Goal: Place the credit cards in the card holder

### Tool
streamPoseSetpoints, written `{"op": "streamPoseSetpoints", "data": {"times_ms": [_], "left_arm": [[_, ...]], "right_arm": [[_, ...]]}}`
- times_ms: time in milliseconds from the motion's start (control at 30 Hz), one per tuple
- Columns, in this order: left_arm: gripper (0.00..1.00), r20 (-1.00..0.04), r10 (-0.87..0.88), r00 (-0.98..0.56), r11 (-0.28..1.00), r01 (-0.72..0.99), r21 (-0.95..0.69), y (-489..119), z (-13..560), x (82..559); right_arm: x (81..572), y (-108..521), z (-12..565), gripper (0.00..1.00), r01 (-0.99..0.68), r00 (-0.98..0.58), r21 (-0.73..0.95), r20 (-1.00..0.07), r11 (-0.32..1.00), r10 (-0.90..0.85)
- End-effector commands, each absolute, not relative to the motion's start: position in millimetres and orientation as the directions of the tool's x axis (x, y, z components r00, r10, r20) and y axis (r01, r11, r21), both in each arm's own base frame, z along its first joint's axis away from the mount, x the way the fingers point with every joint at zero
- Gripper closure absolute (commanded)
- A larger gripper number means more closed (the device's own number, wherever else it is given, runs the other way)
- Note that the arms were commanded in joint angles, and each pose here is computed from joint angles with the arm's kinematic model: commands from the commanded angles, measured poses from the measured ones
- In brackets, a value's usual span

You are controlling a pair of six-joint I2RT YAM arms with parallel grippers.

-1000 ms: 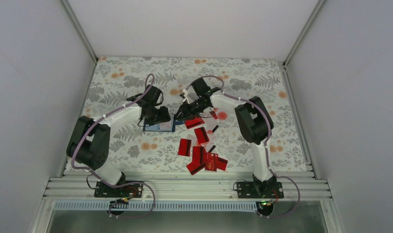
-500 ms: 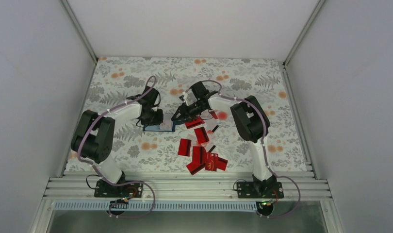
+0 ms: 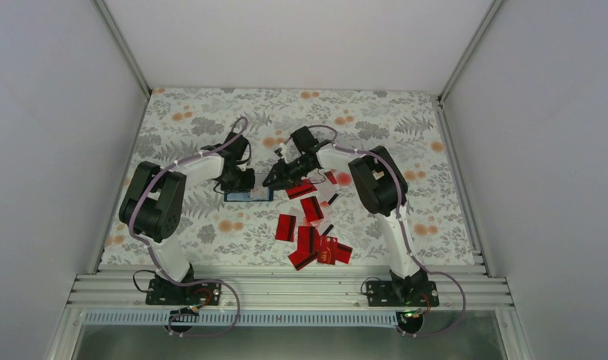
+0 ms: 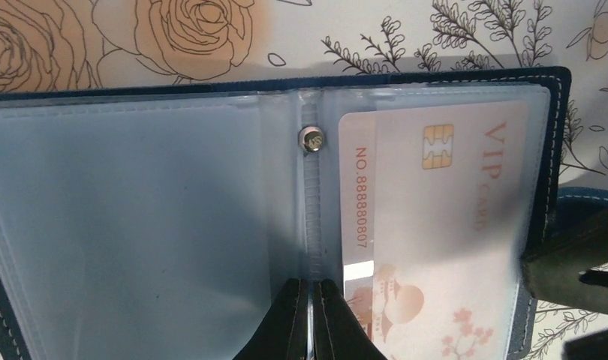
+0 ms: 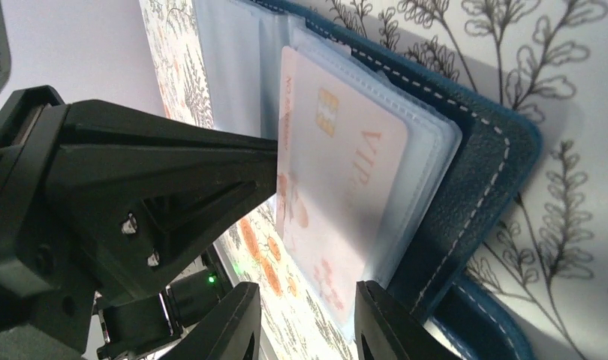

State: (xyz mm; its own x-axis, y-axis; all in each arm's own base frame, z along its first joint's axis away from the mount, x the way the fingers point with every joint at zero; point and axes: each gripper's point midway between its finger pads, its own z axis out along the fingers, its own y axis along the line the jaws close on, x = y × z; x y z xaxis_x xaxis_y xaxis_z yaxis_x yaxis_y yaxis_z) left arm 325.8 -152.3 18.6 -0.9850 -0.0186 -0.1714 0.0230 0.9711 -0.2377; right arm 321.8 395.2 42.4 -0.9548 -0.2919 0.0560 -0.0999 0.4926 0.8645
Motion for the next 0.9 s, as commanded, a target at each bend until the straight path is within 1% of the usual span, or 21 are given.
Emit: {"op": "streamPoseSetpoints", "data": {"times_ms": [0,167,267,367,467,567,867], "left_arm": [[0.95,-0.177,0.0,-0.984,0.964,0.047,-0.261,-158.1,16.7,331.8],[0.96,-0.169,0.002,-0.986,0.961,0.049,-0.272,-159.8,13.6,329.9],[0.96,-0.166,0.003,-0.986,0.961,0.049,-0.272,-160.1,12.5,330.0],[0.96,-0.166,0.005,-0.986,0.961,0.05,-0.271,-159.9,12.0,330.6],[0.96,-0.165,0.003,-0.986,0.963,0.047,-0.265,-158.6,11.3,330.4],[0.97,-0.162,0.004,-0.987,0.964,0.047,-0.263,-158.9,10.1,330.4],[0.98,-0.161,0.005,-0.987,0.962,0.049,-0.27,-160.3,10.9,330.7]], "right_arm": [[321.3,401.7,34.7,0.67,-0.088,-0.95,0.86,0.079,0.503,-0.301],[322.6,403.7,32.5,0.68,-0.085,-0.949,0.857,0.085,0.508,-0.303],[324.4,400.2,31.6,0.68,-0.097,-0.951,0.837,0.082,0.538,-0.298],[327.6,394.0,39.4,0.69,-0.139,-0.956,0.813,0.038,0.565,-0.29],[328.1,390.9,53.4,0.68,-0.17,-0.957,0.81,-0.001,0.562,-0.288],[327.7,389.8,58.1,0.68,-0.183,-0.956,0.806,-0.013,0.562,-0.294],[324.3,386.8,45.0,0.68,-0.165,-0.957,0.796,0.012,0.582,-0.289]]}}
